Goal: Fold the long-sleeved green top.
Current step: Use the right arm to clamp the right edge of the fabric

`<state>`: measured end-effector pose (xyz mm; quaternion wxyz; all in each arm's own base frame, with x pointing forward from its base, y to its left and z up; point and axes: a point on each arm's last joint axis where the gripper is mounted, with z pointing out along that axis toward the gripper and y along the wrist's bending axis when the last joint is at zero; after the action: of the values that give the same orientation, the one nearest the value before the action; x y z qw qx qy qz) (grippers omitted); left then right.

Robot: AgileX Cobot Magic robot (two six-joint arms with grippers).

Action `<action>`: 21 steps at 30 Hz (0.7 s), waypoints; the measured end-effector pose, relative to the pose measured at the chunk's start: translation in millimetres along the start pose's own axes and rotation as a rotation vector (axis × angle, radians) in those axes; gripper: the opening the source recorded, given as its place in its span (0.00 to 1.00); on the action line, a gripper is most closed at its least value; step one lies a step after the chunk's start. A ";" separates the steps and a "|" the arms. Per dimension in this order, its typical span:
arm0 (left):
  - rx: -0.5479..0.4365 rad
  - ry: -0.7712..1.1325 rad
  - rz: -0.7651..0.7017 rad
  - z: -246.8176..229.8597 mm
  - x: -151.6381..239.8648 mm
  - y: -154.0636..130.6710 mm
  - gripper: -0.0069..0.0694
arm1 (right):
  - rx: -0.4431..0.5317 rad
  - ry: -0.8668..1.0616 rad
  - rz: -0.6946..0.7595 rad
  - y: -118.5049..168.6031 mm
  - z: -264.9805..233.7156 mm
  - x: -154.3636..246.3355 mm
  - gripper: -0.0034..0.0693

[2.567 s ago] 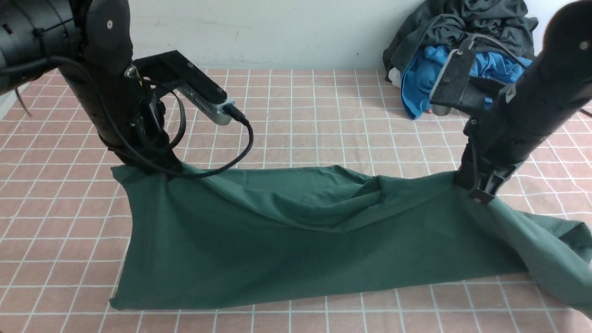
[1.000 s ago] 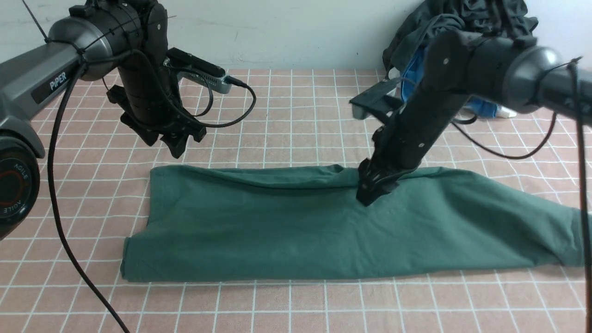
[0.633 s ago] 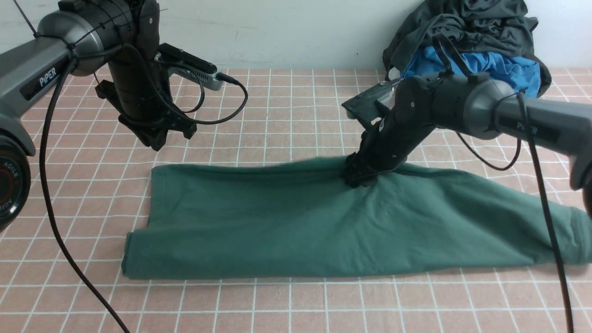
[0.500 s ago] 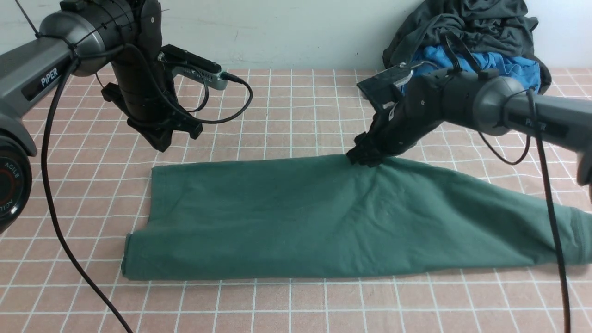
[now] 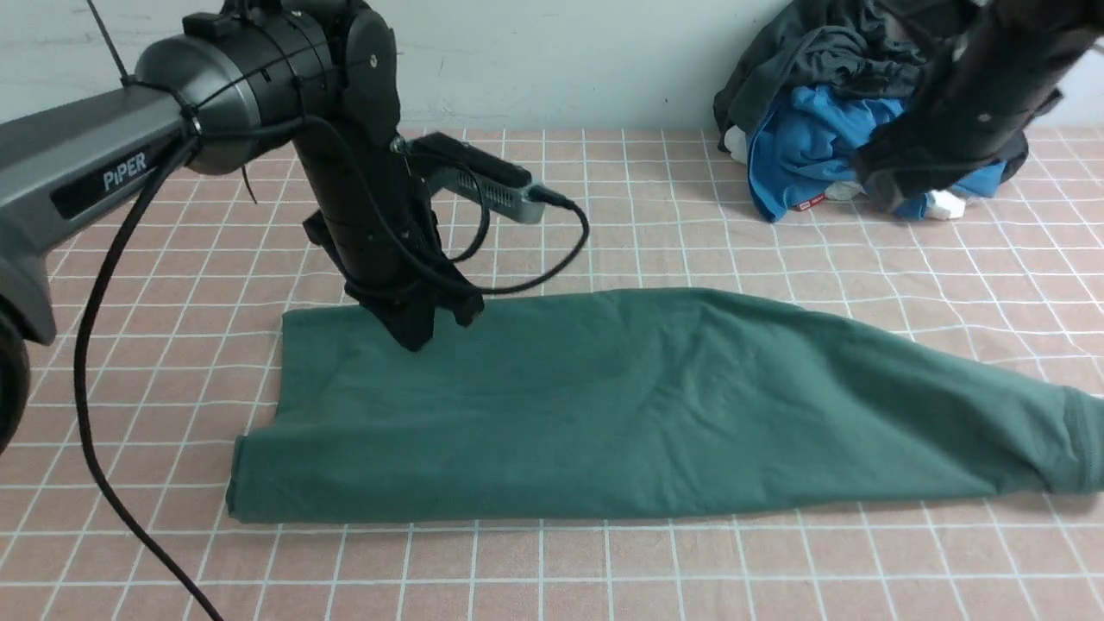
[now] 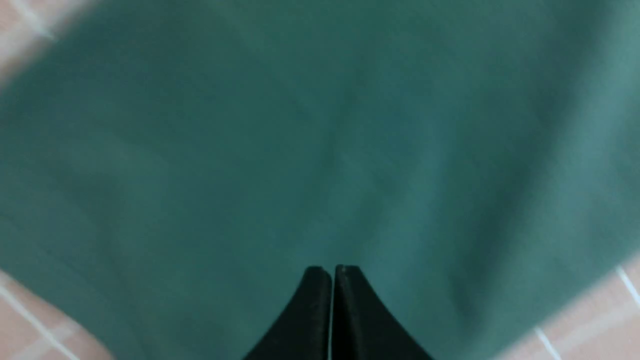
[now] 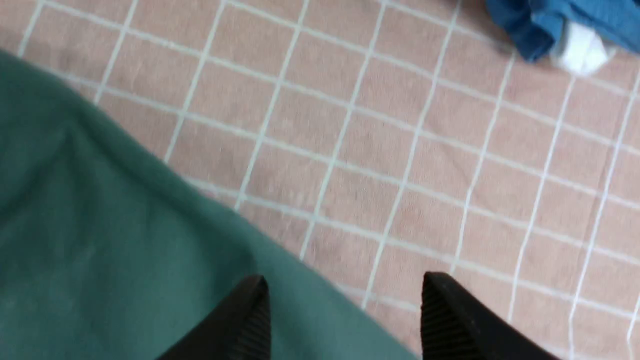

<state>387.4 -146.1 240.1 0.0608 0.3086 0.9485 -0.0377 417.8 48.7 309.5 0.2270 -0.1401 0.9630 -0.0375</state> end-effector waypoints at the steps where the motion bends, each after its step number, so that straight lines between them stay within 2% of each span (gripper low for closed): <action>1: 0.013 0.032 0.004 4.9 9.7 -5.8 0.09 | -0.021 0.017 0.012 -0.1 -5.7 12.2 0.58; 5: 0.022 0.065 -0.003 23.8 32.5 -11.9 0.09 | -0.085 0.078 0.040 10.0 -6.2 48.7 0.58; 8: 0.018 0.085 -0.016 46.9 49.6 -11.0 0.09 | -0.123 0.188 0.051 21.1 16.7 89.4 0.58; 11: 0.009 0.077 -0.021 61.5 58.0 -10.7 0.09 | -0.115 0.275 0.035 27.3 45.8 124.2 0.58; 15: 0.002 0.056 -0.022 65.6 58.9 -10.4 0.09 | -0.067 0.281 0.038 25.7 65.4 142.7 0.58; 21: -0.007 0.036 -0.021 65.9 57.2 -9.7 0.09 | 0.089 0.197 0.202 -22.6 97.6 147.2 0.58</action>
<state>341.9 -127.9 167.3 0.0445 0.2992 0.9527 -0.0297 340.9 -16.0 162.5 0.1398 -0.0281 0.9873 -0.0706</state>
